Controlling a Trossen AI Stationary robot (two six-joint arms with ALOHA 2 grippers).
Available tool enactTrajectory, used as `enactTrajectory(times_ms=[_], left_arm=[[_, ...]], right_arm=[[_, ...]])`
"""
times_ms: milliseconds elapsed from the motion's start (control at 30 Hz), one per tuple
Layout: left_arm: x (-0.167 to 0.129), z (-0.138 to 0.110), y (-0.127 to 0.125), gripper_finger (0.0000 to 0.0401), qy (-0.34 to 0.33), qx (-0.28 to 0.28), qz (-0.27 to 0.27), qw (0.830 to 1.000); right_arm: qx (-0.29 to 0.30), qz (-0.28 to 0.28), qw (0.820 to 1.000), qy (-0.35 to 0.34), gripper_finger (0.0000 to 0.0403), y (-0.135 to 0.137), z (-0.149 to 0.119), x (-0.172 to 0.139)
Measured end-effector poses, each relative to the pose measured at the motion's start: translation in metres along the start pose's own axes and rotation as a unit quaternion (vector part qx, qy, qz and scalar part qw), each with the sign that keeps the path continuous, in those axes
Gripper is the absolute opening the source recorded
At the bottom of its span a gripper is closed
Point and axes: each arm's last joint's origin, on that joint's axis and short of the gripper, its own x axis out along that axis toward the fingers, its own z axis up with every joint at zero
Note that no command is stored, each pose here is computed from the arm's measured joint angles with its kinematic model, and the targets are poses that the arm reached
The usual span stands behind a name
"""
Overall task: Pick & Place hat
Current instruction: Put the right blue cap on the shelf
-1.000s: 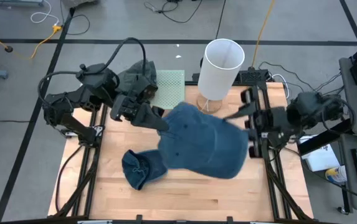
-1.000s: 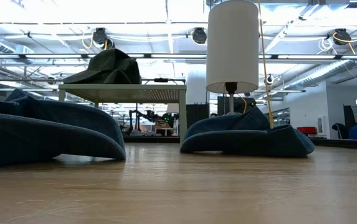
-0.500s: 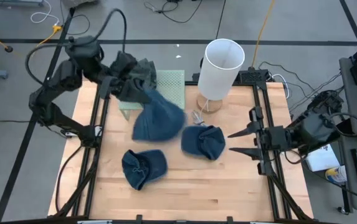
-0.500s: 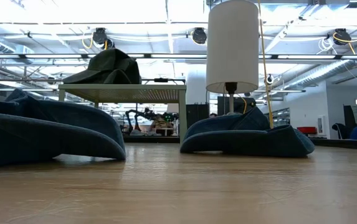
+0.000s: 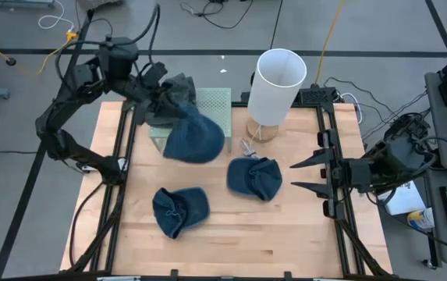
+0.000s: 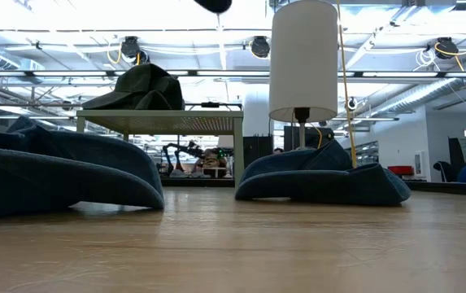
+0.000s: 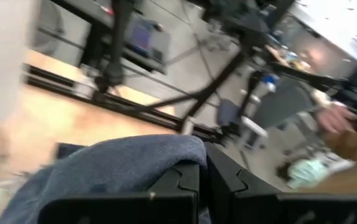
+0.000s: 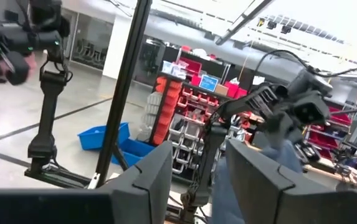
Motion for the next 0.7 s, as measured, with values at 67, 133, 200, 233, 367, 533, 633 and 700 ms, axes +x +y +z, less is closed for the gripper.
enactTrajectory(times_ms=[67,133,200,233,367,533,633,700], left_arm=[[-0.002,0.004,0.010,0.0004,-0.010,0.005,0.019,1.000],[-0.002,0.009,0.021,0.0004,-0.021,0.011,0.031,0.999],[-0.001,0.013,0.036,0.0004,-0.026,0.006,0.047,0.999],[-0.001,0.015,0.044,0.0004,-0.027,0.000,0.052,0.998],[-0.007,0.020,0.078,0.0004,-0.031,-0.007,0.075,0.997],[-0.012,0.026,0.120,0.0004,-0.036,-0.017,0.079,0.996],[-0.010,0.028,0.144,0.0004,-0.036,-0.030,0.067,0.997],[-0.007,0.027,0.158,0.0004,-0.031,-0.043,0.061,0.997]], right_arm=[[0.000,0.000,1.000,-0.001,0.0141,0.000,0.000,0.000],[-0.001,0.000,1.000,-0.001,0.0140,0.000,0.000,0.000],[-0.004,0.000,1.000,0.000,0.0140,0.000,0.000,0.000],[-0.005,0.000,1.000,0.000,0.0140,0.000,0.000,0.000],[-0.019,0.001,1.000,0.000,0.0139,0.000,0.000,0.000],[-0.031,0.001,1.000,0.000,0.0139,0.000,0.000,0.000],[-0.031,0.000,1.000,0.000,0.0139,0.000,0.000,0.000],[-0.031,0.000,1.000,0.000,0.0139,0.000,0.000,0.000]])
